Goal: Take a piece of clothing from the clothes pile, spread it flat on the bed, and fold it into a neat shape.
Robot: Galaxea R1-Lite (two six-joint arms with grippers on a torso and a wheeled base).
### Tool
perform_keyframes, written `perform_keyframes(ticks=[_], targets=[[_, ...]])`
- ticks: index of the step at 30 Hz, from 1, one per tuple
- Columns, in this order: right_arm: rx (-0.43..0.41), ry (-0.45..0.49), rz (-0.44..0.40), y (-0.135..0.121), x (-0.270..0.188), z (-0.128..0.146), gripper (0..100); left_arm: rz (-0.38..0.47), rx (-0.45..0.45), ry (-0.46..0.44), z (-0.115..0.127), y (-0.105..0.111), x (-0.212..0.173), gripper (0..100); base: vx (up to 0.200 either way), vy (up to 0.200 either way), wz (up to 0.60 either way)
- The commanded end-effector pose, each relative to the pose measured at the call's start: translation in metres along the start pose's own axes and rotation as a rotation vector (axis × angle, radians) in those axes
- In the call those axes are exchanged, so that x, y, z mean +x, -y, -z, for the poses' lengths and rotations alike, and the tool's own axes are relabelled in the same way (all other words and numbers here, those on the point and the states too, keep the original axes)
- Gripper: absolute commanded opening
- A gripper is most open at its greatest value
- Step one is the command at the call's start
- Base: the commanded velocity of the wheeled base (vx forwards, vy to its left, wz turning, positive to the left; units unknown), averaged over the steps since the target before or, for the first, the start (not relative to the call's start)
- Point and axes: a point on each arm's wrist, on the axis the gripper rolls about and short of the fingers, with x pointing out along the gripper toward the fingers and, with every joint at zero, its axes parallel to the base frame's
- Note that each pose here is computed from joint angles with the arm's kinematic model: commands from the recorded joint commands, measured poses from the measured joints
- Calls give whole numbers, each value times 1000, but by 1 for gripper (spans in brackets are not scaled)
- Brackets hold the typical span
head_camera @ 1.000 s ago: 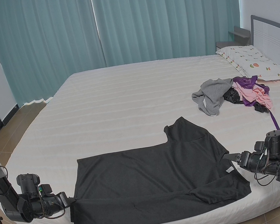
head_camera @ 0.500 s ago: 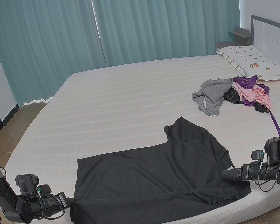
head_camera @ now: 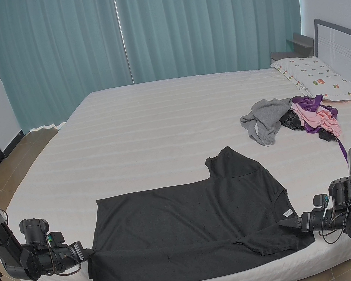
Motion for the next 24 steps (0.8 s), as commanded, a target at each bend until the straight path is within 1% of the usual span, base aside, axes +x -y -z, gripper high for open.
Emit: perform_keyframes(ticks=[1,11,14,18,19,20,21,23,24], targets=[[-1,2,2,2,1,1,0,0,1,3,0,0,-1,0,0,0,0],[13,38,11,7,-2,-6,0,0,2,1,2,1,-4,0,0,0,0],[15,63,5,-1,-11,-12,0,4,7,16,1,4,-11,0,0,0,0],[41,89,-2,-7,-20,-17,0,10,7,40,0,8,-19,0,0,0,0],[52,122,-10,-13,-28,-24,0,20,-13,64,-2,12,-25,0,0,0,0],[53,125,-10,-13,-28,-24,0,21,-14,67,-3,12,-26,0,0,0,0],[58,148,-15,-17,-36,-28,0,30,-43,91,-5,16,-32,0,0,0,0],[57,154,-19,-21,-41,-28,0,35,-61,102,-7,18,-35,0,0,0,0],[56,153,-17,-26,-50,-26,0,38,-88,110,-6,19,-38,0,0,0,0]])
